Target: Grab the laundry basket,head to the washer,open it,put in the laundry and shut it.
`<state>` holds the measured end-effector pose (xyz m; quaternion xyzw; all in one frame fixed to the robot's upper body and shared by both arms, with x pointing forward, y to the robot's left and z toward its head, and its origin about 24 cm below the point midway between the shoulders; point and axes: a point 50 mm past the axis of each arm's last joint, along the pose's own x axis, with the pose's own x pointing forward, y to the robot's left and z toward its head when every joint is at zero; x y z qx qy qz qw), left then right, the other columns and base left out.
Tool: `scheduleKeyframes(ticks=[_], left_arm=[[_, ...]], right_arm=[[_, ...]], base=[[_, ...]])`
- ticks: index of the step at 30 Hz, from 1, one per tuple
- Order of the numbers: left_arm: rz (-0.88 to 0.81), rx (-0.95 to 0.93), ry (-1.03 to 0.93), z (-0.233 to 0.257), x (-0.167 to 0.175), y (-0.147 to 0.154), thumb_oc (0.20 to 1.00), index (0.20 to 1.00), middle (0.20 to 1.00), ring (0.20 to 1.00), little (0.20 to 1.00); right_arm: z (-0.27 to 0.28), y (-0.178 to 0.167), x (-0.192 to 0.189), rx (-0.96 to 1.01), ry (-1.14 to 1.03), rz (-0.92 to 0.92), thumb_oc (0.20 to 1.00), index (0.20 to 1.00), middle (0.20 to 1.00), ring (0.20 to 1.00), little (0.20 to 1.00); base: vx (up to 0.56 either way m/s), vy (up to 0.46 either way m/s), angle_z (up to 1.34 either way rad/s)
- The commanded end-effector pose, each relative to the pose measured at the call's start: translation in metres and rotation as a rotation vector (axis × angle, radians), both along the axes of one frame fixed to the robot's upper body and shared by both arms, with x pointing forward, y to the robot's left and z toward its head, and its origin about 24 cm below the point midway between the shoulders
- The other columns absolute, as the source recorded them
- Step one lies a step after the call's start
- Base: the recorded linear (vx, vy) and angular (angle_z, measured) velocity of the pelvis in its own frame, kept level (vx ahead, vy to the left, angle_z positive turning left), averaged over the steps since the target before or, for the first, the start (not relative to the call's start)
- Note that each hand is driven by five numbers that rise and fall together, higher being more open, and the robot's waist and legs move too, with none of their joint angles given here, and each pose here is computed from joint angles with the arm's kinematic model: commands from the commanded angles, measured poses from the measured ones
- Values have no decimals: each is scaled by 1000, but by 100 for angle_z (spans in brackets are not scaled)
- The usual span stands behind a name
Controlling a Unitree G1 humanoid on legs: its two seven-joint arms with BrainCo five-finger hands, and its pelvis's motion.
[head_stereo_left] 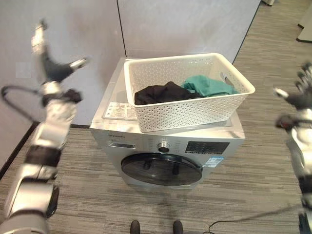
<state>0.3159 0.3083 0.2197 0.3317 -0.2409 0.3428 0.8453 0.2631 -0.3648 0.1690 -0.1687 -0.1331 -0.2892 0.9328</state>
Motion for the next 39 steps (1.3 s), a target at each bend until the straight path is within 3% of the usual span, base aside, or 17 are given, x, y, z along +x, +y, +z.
scheduleKeyframes(ticks=[1,2,5,6,7,9,10,13,18,19,23,24,31,39], left_arm=[[167,83,-1,-13,-36,39,1000,1000,1000,1000,1000],[168,82,4,-15,-38,40,1000,1000,1000,1000,1000],[326,-2,143,-66,-88,76,1000,1000,1000,1000,1000],[369,-46,212,-87,-104,85,1000,1000,1000,1000,1000],[447,-169,370,-136,-141,97,1000,1000,1000,1000,1000],[474,-238,437,-158,-156,98,1000,1000,1000,1000,1000],[519,-387,631,-214,-185,93,1000,1000,1000,1000,1000],[500,-651,952,-295,-220,58,1000,1000,1000,1000,1000],[458,-1018,1280,-367,-263,-15,1000,1000,1000,1000,1000],[411,-1055,1364,-377,-267,-36,1000,1000,1000,1000,1000],[323,-1048,1429,-382,-258,-57,1000,1000,1000,1000,1000],[257,-999,1444,-382,-241,-67,1000,1000,1000,1000,1000],[142,-859,1371,-371,-190,-77,1000,1000,1000,1000,1000],[27,-728,1433,-370,-180,-89,1000,1000,1000,1000,1000]], right_arm=[[39,-27,-33,-217,-129,-162,1000,1000,1000,1000,1000],[38,-26,-33,-219,-124,-160,1000,1000,1000,1000,1000],[16,-40,-63,-223,-42,-240,1000,1000,1000,1000,1000],[6,-43,-72,-217,0,-258,1000,1000,1000,1000,1000],[-19,-45,-92,-200,94,-289,1000,1000,1000,1000,1000],[-34,-43,-99,-186,153,-283,1000,1000,1000,1000,1000],[-67,-33,-106,-108,251,-233,1000,1000,1000,1000,1000],[-118,1,-108,129,327,-66,1000,1000,1000,1000,1000],[-181,68,-98,347,517,215,1000,1000,1000,1000,1000],[-198,92,-101,381,598,318,1000,1000,1000,1000,1000],[-211,114,-100,361,698,435,1000,1000,1000,1000,1000],[-217,126,-92,339,732,484,1000,1000,1000,1000,1000],[-218,137,-67,271,739,506,1000,1000,1000,1000,1000],[-228,121,-78,313,778,397,1000,1000,1000,1000,1000]], base=[[37,-46,-4],[32,-46,-11],[-11,-45,-4],[-71,-91,-2],[-88,-103,-3],[-73,-93,-2],[-91,-106,-5],[-103,-121,-5],[-109,-126,-14],[-73,-151,-2],[-86,-127,4],[-127,-90,13],[-207,16,45],[-105,258,33]])
